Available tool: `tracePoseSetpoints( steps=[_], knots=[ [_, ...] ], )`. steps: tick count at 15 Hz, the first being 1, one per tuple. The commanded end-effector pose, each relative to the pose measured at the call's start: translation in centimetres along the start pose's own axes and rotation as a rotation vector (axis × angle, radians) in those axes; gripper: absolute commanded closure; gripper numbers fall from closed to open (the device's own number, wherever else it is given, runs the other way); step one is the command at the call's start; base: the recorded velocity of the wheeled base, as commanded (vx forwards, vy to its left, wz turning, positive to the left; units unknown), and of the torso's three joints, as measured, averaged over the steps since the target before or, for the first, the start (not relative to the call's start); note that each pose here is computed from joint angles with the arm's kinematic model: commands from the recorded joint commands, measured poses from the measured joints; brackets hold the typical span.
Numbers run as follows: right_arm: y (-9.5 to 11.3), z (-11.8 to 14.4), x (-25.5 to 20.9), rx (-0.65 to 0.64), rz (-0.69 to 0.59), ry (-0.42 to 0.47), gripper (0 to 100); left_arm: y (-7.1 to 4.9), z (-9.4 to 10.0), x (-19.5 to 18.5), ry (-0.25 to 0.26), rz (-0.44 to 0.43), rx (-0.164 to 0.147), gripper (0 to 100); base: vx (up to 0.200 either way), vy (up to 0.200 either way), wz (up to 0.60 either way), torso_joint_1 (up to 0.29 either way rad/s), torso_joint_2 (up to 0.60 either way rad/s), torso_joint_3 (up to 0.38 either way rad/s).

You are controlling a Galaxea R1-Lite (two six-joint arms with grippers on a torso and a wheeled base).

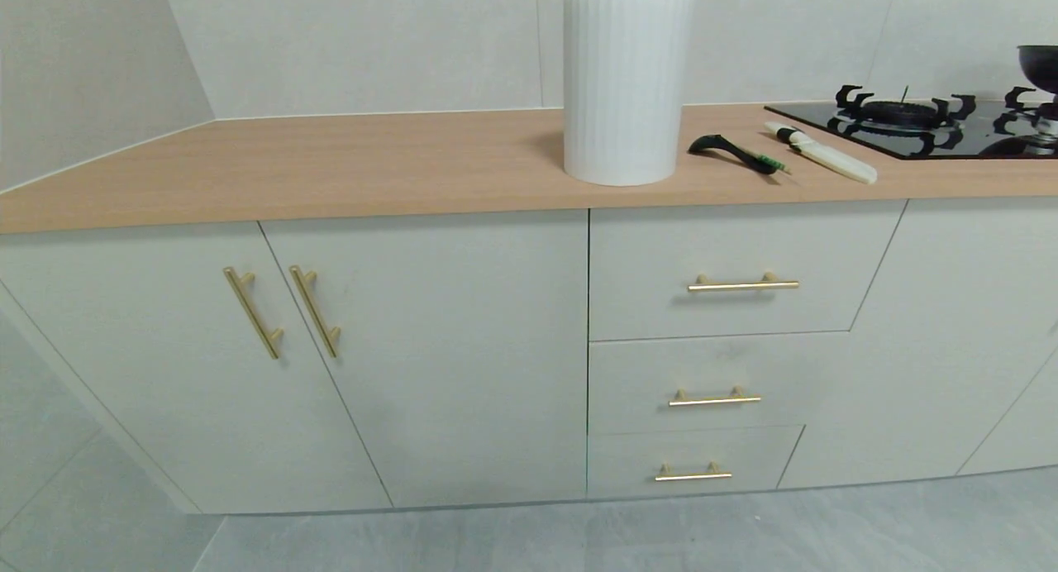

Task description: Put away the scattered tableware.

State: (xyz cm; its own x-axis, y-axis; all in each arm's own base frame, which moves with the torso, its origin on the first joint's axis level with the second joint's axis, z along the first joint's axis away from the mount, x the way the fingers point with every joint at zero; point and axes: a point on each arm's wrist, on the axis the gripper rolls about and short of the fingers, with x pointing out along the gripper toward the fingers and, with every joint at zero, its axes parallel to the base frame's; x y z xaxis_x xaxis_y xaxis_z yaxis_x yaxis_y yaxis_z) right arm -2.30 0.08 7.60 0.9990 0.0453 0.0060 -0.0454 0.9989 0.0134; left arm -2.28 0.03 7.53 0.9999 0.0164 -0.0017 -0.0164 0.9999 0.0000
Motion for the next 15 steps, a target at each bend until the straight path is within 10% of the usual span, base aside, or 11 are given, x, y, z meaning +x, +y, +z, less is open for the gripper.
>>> tracePoseSetpoints(
  steps=[1,9,15],
  knots=[
    [0.00,-0.01,0.01,0.000,0.001,0.001,0,0.00,0.00,0.00,0.000,0.000,0.002,0,0.000,0.000,0.00,0.000,0.00,0.000],
    [0.00,0.04,0.00,0.000,0.001,0.000,0,0.00,0.01,0.01,0.001,0.000,0.000,0,0.000,0.000,0.00,0.000,0.00,0.000],
    [0.00,-0.01,0.01,0.000,-0.001,0.001,0,0.00,0.00,0.00,0.000,0.000,0.000,0,0.200,0.000,0.00,0.002,0.00,0.001]
  ],
)
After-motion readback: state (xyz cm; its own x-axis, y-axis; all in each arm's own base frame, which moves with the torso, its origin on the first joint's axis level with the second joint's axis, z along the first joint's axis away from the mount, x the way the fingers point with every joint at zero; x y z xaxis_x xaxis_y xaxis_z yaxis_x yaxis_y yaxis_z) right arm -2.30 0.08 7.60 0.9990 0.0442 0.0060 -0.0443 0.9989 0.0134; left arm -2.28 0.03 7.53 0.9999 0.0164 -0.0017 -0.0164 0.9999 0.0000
